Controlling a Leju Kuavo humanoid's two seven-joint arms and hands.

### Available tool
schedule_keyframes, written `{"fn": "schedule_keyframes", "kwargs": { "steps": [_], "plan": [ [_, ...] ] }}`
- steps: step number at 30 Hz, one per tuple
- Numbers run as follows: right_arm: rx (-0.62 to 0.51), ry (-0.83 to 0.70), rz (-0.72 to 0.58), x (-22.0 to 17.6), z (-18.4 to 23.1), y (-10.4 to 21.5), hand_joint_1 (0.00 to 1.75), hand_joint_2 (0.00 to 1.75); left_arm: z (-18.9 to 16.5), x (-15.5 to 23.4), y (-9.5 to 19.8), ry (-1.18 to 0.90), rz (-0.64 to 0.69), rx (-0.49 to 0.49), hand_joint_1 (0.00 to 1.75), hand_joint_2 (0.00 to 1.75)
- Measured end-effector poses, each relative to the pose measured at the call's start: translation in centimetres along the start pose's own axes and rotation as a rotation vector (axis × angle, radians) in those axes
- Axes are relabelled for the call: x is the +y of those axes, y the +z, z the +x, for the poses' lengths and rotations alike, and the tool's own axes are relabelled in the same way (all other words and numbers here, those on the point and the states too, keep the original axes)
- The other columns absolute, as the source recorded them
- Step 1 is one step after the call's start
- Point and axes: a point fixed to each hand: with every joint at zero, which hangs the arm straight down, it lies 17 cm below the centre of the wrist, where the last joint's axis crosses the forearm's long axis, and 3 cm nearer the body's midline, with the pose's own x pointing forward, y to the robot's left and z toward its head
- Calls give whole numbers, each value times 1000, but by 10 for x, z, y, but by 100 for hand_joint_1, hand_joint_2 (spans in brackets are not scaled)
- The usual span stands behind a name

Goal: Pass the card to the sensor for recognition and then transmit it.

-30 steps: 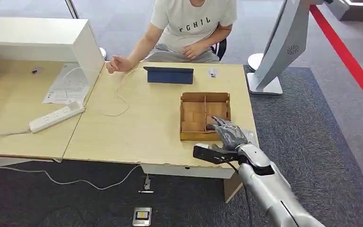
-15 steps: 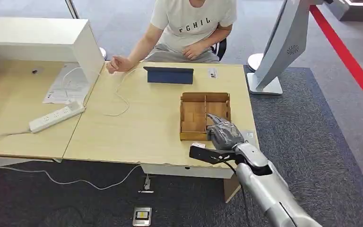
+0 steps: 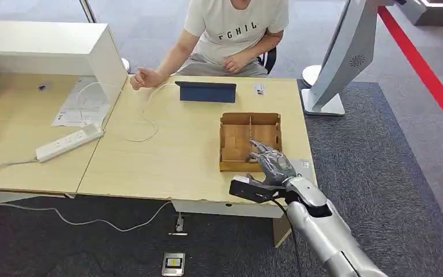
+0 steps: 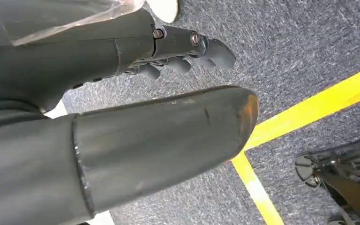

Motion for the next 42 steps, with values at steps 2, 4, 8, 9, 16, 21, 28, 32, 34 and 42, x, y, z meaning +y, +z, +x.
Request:
{"fn": "schedule_keyframes", "kwargs": {
  "steps": [2,4,8,9,16,21,28,32,34,42],
  "plan": [
    [2,3,-1,0,0,0,0,175,0,0,0,-2,0,0,0,0],
    [8,6,-2,1,0,1,0,175,0,0,0,-7,-1,1,0,0],
    [15,9,-2,1,-3,2,0,175,-1,-1,0,-18,-5,4,0,0],
    [17,9,-2,1,-4,2,0,175,-2,-1,0,-18,-5,6,0,0],
    [45,35,-4,-1,-12,4,0,175,-2,-1,0,-22,-5,9,0,0],
    [54,56,-8,-1,-18,5,0,175,-3,-2,0,-32,-11,10,0,0],
    [67,71,-1,2,-25,6,0,175,-3,-2,0,-31,-11,10,0,0],
    [75,77,3,3,-28,6,0,175,-3,-2,0,-33,-12,10,0,0],
    [80,87,4,2,-31,6,0,175,-3,-2,0,-37,-12,10,0,0],
    [92,117,-1,-4,-40,4,0,175,-3,-2,0,-54,-14,9,0,0]
  ]
}}
